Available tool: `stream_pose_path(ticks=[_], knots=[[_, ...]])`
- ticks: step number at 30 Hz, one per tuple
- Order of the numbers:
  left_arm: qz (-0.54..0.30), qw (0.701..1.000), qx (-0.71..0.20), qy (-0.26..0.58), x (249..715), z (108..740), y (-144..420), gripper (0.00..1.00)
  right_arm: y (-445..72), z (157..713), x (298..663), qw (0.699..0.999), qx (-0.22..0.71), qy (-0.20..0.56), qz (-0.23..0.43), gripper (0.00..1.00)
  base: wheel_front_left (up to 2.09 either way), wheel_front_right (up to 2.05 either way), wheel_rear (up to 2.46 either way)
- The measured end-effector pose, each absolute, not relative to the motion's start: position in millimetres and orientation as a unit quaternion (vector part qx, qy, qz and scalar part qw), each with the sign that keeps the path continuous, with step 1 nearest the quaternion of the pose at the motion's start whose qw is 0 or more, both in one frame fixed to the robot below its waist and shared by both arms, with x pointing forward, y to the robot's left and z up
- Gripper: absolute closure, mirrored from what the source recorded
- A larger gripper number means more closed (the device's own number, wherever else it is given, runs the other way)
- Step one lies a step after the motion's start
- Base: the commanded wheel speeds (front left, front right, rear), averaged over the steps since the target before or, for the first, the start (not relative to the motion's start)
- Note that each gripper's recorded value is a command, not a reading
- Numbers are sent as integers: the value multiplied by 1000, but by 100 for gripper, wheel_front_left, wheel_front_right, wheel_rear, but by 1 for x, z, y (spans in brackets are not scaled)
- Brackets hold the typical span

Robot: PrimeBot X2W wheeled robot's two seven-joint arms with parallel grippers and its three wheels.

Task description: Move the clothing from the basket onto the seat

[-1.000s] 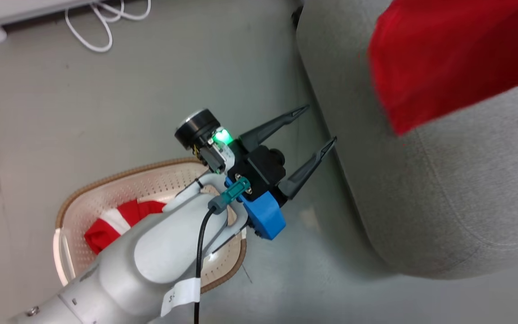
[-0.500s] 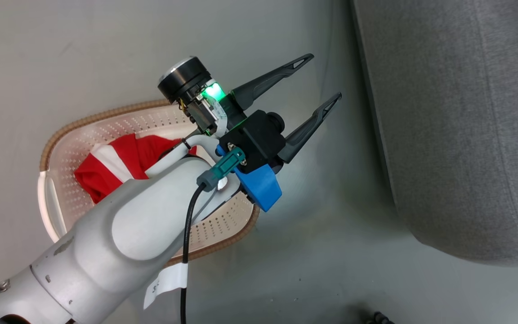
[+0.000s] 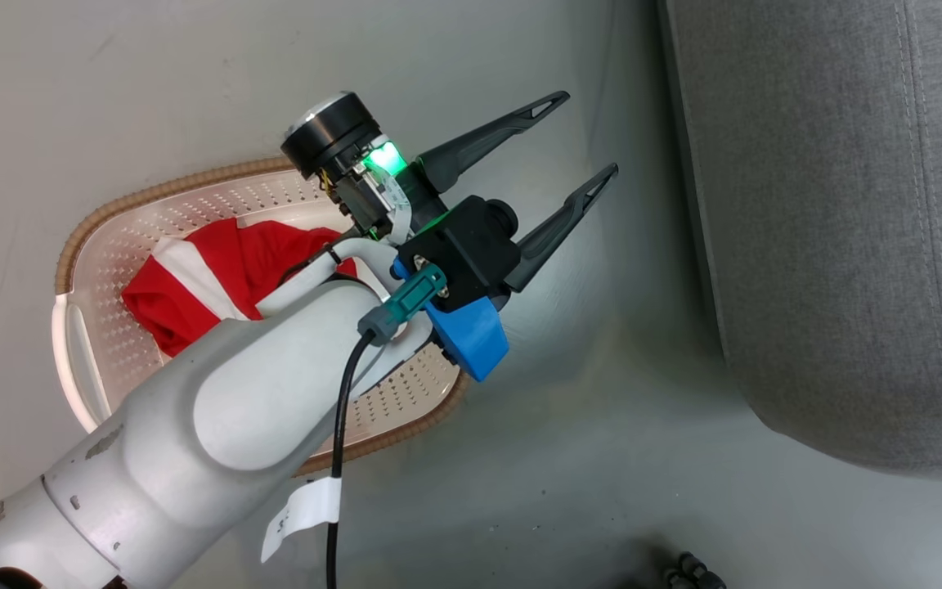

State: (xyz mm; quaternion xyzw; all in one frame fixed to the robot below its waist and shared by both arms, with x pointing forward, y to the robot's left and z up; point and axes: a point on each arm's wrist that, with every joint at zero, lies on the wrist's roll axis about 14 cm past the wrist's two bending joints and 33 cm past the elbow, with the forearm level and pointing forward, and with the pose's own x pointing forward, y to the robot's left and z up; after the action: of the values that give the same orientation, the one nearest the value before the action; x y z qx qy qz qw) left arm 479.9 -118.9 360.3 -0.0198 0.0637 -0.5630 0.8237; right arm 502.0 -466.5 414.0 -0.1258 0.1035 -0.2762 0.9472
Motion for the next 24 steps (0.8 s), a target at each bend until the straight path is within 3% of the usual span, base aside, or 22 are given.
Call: stream_pose_path(ticks=[1,2,3,16,24], knots=[[-562,824,-18,62,481,361,-119,0,-466,411,500,947,-120,107,-278,100,0,0,0],[-562,824,-18,61,481,363,-119,0,-466,412,498,947,-115,104,-282,58,0,0,0],[-562,825,-16,60,481,364,-119,0,-467,414,497,947,-112,101,-285,0,0,0,0],[-532,846,-20,35,476,406,-114,0,-452,454,440,948,-116,60,-291,0,0,0,0],[-457,889,-21,16,483,447,-83,0,-392,517,441,967,-120,-32,-221,0,0,0,0]])
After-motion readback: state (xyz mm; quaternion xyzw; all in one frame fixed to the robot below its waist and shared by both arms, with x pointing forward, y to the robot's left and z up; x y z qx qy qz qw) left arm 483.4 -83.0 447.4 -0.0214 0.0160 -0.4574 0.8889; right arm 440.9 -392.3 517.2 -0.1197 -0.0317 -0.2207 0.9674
